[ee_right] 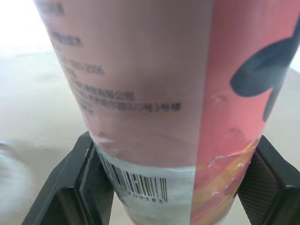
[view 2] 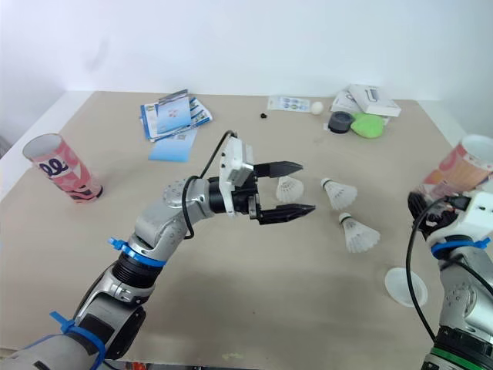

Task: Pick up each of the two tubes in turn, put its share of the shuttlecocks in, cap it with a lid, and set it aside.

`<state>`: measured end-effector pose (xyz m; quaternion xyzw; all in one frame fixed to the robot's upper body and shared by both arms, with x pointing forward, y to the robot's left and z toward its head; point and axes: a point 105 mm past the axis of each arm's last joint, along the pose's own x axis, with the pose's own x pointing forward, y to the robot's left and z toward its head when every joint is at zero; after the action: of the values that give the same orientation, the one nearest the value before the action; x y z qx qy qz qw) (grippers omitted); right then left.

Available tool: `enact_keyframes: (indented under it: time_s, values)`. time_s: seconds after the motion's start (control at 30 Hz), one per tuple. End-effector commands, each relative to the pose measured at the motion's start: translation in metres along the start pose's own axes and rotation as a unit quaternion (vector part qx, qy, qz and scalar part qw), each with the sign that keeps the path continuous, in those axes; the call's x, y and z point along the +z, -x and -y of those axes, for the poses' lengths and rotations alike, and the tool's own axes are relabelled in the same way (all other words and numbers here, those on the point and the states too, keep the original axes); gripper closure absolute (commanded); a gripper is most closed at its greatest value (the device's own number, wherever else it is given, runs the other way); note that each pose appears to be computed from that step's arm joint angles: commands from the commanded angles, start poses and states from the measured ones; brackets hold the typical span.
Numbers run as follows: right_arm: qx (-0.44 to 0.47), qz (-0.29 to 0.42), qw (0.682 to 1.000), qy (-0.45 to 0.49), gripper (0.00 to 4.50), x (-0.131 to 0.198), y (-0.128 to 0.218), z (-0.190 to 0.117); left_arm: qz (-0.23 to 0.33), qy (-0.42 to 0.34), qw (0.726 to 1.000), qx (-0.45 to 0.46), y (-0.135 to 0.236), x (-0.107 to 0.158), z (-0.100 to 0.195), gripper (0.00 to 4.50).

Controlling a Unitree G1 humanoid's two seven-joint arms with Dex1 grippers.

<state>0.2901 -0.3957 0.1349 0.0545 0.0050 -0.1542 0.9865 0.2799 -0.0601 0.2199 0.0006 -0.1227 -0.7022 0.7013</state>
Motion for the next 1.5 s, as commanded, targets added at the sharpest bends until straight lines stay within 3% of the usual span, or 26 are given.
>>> enact_keyframes:
  time_s: [0.03,0.27,0.3,0.4,0.7,0.97,1.1,1.17,1.27,1.37,1.43,1.5]
  values:
    - [-0.051,0.023,0.998,-0.006,1.32,0.008,0.001,0.021,0.010,-0.014,1.000,-0.020,-0.006,0.003,0.009,0.00]
    - [-0.085,-0.023,0.996,-0.028,1.32,-0.023,0.000,0.026,0.007,-0.004,1.000,-0.008,-0.004,-0.003,0.011,0.00]
    - [-0.085,-0.028,0.996,-0.029,0.61,-0.026,0.000,0.025,0.006,-0.004,1.000,-0.005,-0.004,-0.004,0.010,0.00]
    - [-0.084,-0.036,0.995,-0.034,0.03,-0.035,0.004,0.024,0.006,-0.003,1.000,0.001,-0.001,-0.003,0.010,0.00]
    - [-0.076,0.003,0.997,-0.027,0.03,-0.028,0.032,0.018,0.005,-0.002,1.000,0.012,0.005,-0.002,0.006,0.00]
    - [-0.045,0.118,0.992,-0.029,0.03,0.014,0.071,-0.010,0.013,0.005,0.997,0.078,0.022,-0.004,-0.013,0.00]
    - [0.092,0.158,0.982,0.058,0.03,0.045,0.076,-0.074,0.003,-0.005,0.988,0.154,0.048,-0.010,-0.030,0.00]
    - [0.190,0.169,0.960,0.121,0.03,0.054,0.077,-0.119,0.004,-0.015,0.977,0.211,0.068,-0.011,-0.040,0.00]
    - [0.306,0.167,0.927,0.136,0.03,0.057,0.079,-0.172,-0.003,-0.038,0.958,0.283,0.095,-0.012,-0.048,0.00]
    - [0.465,0.122,0.865,0.141,0.03,0.042,0.096,-0.228,-0.009,-0.051,0.930,0.364,0.126,-0.013,-0.051,0.00]
    - [0.572,0.095,0.804,0.133,0.03,0.033,0.113,-0.266,-0.017,-0.059,0.897,0.438,0.156,-0.016,-0.045,0.00]
    - [0.628,0.076,0.763,0.130,0.03,0.027,0.125,-0.285,-0.020,-0.066,0.873,0.484,0.174,-0.016,-0.038,0.00]
